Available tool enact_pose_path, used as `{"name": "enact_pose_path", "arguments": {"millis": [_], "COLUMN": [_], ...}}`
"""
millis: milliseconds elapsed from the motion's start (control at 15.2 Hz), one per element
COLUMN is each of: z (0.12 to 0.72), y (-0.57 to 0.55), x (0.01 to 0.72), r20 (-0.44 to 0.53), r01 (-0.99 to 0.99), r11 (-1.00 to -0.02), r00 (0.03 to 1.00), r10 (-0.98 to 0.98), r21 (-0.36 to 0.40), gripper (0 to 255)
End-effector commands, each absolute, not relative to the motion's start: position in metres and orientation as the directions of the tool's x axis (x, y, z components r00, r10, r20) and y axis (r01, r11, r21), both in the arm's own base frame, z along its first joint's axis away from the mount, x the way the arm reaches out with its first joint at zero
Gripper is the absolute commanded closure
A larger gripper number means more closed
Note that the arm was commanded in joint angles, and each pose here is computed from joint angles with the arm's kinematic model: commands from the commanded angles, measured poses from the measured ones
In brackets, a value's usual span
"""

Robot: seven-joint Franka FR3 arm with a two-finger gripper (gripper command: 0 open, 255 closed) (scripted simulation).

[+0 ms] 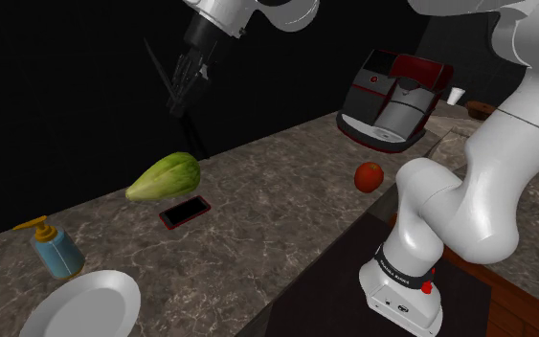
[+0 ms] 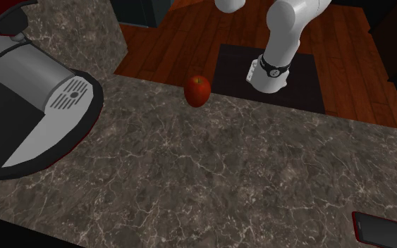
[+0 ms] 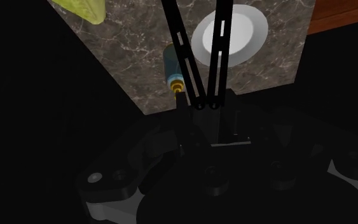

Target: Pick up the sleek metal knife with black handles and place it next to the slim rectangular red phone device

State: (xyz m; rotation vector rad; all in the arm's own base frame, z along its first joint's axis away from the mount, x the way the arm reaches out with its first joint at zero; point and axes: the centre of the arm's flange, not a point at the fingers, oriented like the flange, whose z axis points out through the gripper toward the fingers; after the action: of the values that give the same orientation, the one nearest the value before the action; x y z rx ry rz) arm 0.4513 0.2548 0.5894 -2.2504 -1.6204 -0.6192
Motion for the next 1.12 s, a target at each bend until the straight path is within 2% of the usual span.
{"name": "enact_pose_path", "arguments": {"millis": [0,1056], "z": [0.579,0.495], "y": [0.254,0.254], "x": [0.452,0.452], "r20": [0.506,0.506], "r01": [0.948,0.948], "r11": [-0.319,-0.319], "r00": [0.271,0.271], "r10": [0.819,0.819], "r21": [0.009,0.009], "gripper": [255,255]}}
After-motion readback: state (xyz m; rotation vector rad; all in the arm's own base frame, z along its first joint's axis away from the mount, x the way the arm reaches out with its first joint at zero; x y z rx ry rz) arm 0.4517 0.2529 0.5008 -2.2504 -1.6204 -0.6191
